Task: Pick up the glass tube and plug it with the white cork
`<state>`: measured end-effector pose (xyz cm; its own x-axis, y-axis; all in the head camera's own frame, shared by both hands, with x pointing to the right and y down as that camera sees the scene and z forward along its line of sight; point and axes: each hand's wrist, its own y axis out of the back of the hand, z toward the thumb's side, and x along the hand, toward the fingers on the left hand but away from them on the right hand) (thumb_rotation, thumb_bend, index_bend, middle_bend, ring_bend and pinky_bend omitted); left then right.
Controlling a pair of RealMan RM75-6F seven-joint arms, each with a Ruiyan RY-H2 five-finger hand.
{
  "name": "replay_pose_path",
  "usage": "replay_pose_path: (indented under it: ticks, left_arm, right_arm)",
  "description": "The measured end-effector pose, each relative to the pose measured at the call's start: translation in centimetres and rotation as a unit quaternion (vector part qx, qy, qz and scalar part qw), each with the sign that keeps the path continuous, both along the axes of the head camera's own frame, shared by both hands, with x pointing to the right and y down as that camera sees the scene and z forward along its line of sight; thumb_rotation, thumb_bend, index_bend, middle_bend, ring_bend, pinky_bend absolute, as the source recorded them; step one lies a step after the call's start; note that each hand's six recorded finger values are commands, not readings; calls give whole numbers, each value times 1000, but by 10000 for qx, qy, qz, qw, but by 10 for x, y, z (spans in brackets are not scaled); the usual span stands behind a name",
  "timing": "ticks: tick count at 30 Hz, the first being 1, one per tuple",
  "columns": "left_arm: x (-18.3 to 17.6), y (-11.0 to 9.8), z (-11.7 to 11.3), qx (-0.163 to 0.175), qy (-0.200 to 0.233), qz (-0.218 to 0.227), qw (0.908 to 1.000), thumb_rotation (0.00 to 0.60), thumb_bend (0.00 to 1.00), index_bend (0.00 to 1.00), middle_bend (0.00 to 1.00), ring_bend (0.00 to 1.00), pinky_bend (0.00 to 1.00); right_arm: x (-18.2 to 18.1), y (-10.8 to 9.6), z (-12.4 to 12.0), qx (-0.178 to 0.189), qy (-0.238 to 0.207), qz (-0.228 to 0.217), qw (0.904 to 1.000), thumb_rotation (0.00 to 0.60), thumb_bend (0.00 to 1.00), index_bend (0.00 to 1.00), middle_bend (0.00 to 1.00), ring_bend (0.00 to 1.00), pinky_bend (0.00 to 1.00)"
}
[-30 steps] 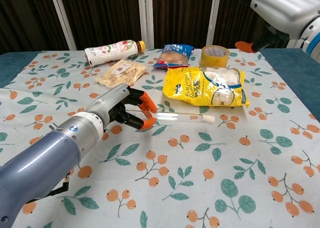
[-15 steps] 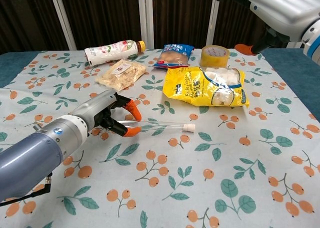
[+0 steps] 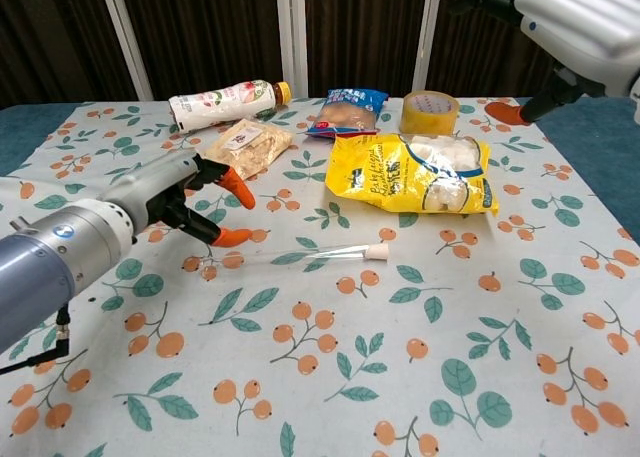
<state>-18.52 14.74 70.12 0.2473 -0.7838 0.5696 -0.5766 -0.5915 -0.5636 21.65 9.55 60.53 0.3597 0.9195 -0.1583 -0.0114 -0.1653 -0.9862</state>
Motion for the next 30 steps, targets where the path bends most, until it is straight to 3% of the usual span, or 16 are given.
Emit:
replay_pose_path:
  ticks: [3,5,7,14,18,24,30]
  left_arm:
    - [-12,-7,-11,194,-101,50,9997,600,298,317,182,16,0]
    - [-22,-11,-17,314,-204,104,9992,600,227,179,119,0,0]
    - [-36,-14,-25,421,-366,205,9982,600,195,132,85,0,0]
    - [-95,-15,-59,787,-1107,583,9890,600,178,116,52,0,0]
    - [-138,0,-85,904,-1443,484,9842,600,179,106,42,0,0]
    - [-193,33,-120,1021,-1938,410,9748,600,178,105,41,0,0]
    - [-227,68,-148,1199,-2080,229,9705,600,178,104,41,0,0]
  right_arm:
    - [15,9,-2,-203,-55,230,9995,600,287,136,97,0,0]
    - [26,15,-2,-381,-116,411,9984,600,253,107,88,0,0]
    - [42,23,-2,-637,-193,664,9956,600,247,67,67,0,0]
    - [105,56,-9,-1464,-378,1499,9771,600,246,0,1,0,0]
    - [142,80,-19,-1769,-389,1909,9648,600,245,0,0,0,0]
    - [179,117,-35,-1959,-350,2296,9527,600,245,0,0,0,0]
    - [194,142,-49,-1894,-267,2291,9544,600,244,0,0,0,0]
